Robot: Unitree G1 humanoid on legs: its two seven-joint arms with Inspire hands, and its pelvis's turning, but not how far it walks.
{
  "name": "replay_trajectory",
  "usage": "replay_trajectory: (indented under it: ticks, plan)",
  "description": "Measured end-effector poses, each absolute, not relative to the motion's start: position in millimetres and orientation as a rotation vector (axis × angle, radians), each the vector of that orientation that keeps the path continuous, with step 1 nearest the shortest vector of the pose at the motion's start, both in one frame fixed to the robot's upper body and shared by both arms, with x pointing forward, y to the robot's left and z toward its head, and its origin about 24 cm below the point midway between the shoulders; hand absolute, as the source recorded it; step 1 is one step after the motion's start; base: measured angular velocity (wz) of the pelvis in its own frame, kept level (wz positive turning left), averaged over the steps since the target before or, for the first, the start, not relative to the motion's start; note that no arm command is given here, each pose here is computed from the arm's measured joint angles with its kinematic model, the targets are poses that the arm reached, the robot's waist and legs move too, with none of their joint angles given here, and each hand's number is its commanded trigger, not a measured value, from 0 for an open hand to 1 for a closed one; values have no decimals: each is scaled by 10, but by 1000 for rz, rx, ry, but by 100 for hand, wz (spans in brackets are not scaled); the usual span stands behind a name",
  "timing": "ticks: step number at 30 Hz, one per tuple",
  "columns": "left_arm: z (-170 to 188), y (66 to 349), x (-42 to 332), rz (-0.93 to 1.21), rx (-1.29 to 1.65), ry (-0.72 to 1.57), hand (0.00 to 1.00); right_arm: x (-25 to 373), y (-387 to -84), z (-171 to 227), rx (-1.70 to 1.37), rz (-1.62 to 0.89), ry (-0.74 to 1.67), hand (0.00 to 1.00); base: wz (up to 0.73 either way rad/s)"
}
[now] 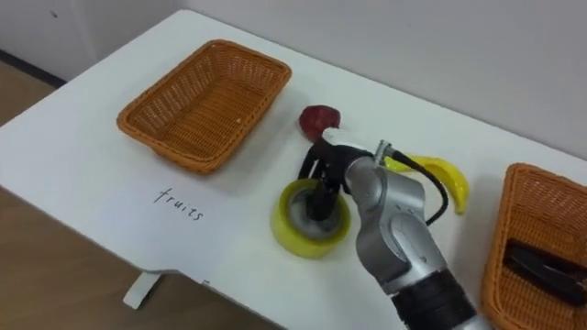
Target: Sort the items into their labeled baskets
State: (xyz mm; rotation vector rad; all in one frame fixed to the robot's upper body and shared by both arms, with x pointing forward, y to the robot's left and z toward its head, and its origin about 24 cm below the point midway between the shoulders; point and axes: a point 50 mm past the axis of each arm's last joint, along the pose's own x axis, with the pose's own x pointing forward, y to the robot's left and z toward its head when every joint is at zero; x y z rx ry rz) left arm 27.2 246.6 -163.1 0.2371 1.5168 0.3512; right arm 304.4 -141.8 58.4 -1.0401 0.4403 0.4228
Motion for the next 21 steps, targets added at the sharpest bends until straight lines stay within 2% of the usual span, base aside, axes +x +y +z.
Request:
replay_trajectory:
  ticks: [4, 10, 21]
  plan:
    - [-1616, 2483, 367, 389, 191, 1444, 0, 3003, -1555, 628, -1007, 365, 393, 100, -13]
    - [-1624, 2452, 402, 457, 56, 1376, 0, 2993, -1535, 793, -971, 345, 261, 100, -9]
    - [-1618, 2448, 441, 430, 38, 1325, 0, 3001, -1819, 1238, -740, 185, 21, 100, -4]
